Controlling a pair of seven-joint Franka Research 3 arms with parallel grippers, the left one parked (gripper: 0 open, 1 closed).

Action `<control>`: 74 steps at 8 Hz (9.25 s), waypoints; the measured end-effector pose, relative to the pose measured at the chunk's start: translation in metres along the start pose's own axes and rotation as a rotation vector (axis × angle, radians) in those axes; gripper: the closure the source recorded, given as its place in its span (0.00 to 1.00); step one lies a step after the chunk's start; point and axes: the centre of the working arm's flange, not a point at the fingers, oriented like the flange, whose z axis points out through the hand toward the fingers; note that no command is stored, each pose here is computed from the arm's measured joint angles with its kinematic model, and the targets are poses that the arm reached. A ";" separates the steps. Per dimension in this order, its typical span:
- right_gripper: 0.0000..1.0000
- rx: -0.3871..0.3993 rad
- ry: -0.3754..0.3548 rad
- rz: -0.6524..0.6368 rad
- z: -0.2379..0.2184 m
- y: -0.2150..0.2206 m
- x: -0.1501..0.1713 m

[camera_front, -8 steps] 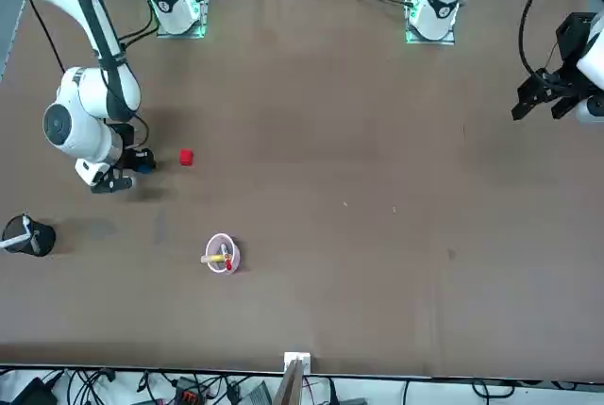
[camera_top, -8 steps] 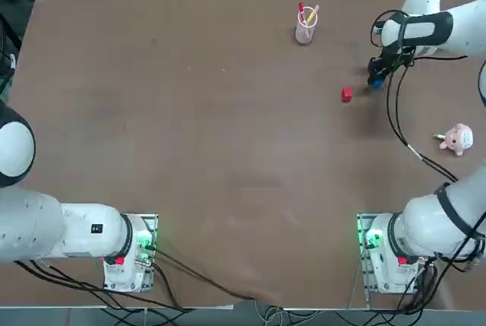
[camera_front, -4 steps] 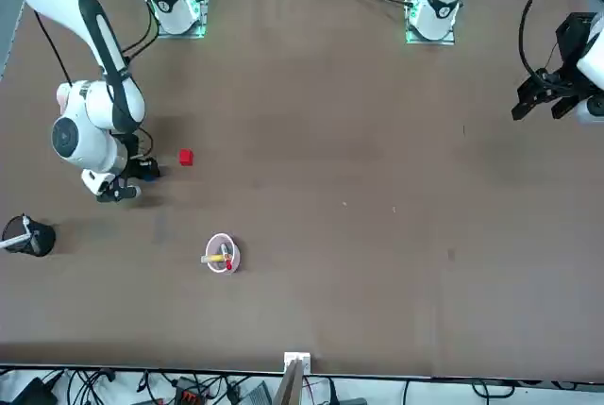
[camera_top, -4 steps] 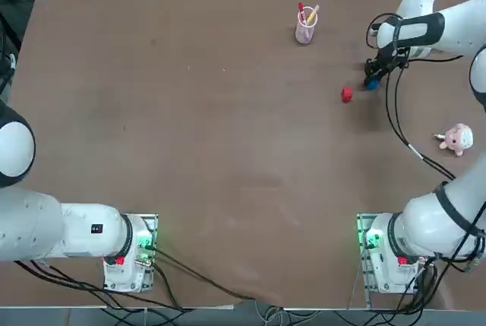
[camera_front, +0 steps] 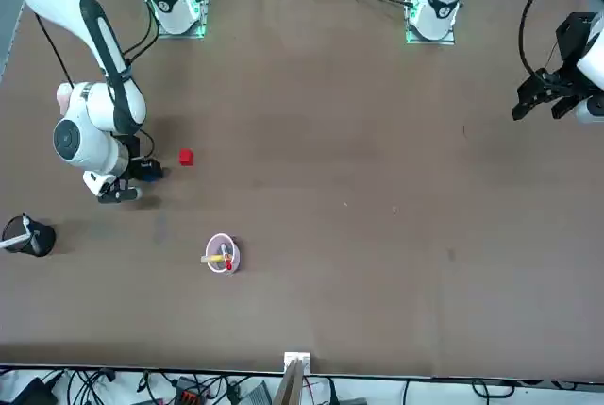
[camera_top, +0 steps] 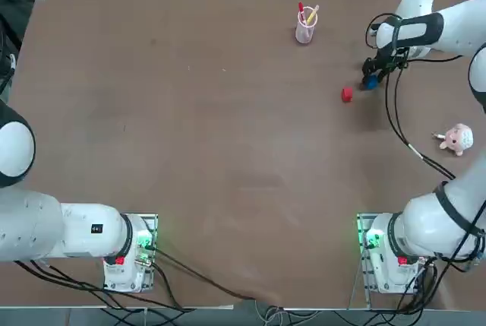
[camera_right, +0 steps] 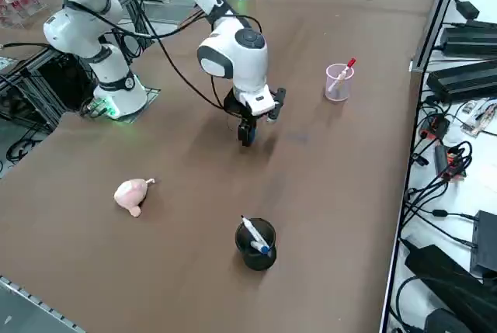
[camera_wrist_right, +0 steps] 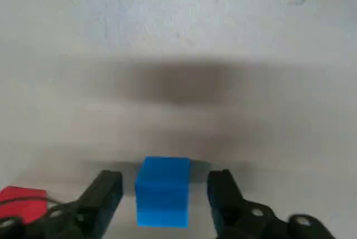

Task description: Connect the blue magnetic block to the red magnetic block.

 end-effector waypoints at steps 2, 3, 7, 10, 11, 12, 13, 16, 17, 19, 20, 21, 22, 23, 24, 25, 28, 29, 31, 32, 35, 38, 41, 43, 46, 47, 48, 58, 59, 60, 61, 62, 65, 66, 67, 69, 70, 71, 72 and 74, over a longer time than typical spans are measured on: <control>0.00 -0.005 0.005 -0.006 -0.032 -0.003 0.003; 0.00 -0.010 0.007 -0.019 -0.056 -0.011 0.001; 0.00 -0.034 0.005 0.057 -0.088 -0.122 -0.008; 0.00 -0.053 -0.050 0.082 -0.050 -0.172 -0.020; 0.00 -0.056 -0.067 0.082 -0.040 -0.175 -0.022; 0.00 -0.059 -0.080 0.086 -0.033 -0.172 -0.023; 0.00 -0.061 -0.087 0.093 -0.029 -0.168 -0.024; 0.00 -0.066 -0.104 0.107 -0.017 -0.159 -0.024; 0.00 -0.065 -0.102 0.109 -0.011 -0.158 -0.023; 0.00 -0.067 -0.106 0.114 0.002 -0.154 -0.022; 0.00 -0.071 -0.110 0.118 0.004 -0.151 -0.021; 0.00 -0.074 -0.109 0.118 0.005 -0.149 -0.021; 0.00 -0.077 -0.110 0.119 0.005 -0.147 -0.021; 0.01 -0.077 -0.112 0.120 0.006 -0.146 -0.022; 0.04 -0.078 -0.115 0.119 0.008 -0.147 -0.022; 0.09 -0.078 -0.116 0.119 0.011 -0.147 -0.022; 0.53 -0.078 -0.114 0.119 0.016 -0.146 -0.021; 0.53 -0.078 -0.111 0.126 0.014 -0.146 -0.021; 0.53 -0.079 -0.083 0.241 0.004 -0.144 -0.016; 0.53 -0.076 -0.056 0.349 -0.008 -0.142 -0.012; 0.53 -0.044 -0.008 0.747 -0.034 -0.112 -0.001; 0.53 0.115 -0.072 1.082 -0.035 -0.052 -0.001; 0.53 0.175 -0.067 1.310 -0.035 -0.043 0.003; 0.53 0.185 -0.042 1.432 -0.022 -0.037 0.007; 0.53 0.178 -0.048 1.495 -0.003 -0.032 0.006; 0.53 0.176 -0.052 1.500 -0.001 -0.031 0.004; 0.53 0.173 -0.056 1.503 0.001 -0.030 0.003; 0.53 0.167 -0.070 1.533 0.007 -0.018 -0.008; 0.53 0.167 -0.070 1.533 0.007 -0.018 -0.008; 0.52 0.167 -0.070 1.532 0.007 -0.018 -0.008; 0.40 0.169 -0.064 1.521 0.006 -0.018 -0.008; 0.22 0.178 -0.049 1.498 0.000 -0.018 -0.005; 0.00 0.201 -0.062 1.310 -0.058 -0.018 0.005; 0.00 0.210 -0.074 1.205 -0.089 -0.016 0.007; 0.00 0.222 -0.073 1.100 -0.121 -0.011 0.009; 0.00 0.167 -0.028 0.878 -0.183 0.003 0.011; 0.00 0.117 0.007 0.777 -0.210 0.006 0.013; 0.00 0.095 0.043 0.676 -0.234 0.006 0.015; 0.00 0.087 0.073 0.564 -0.255 0.005 0.014; 0.00 0.064 0.140 0.332 -0.296 0.009 0.005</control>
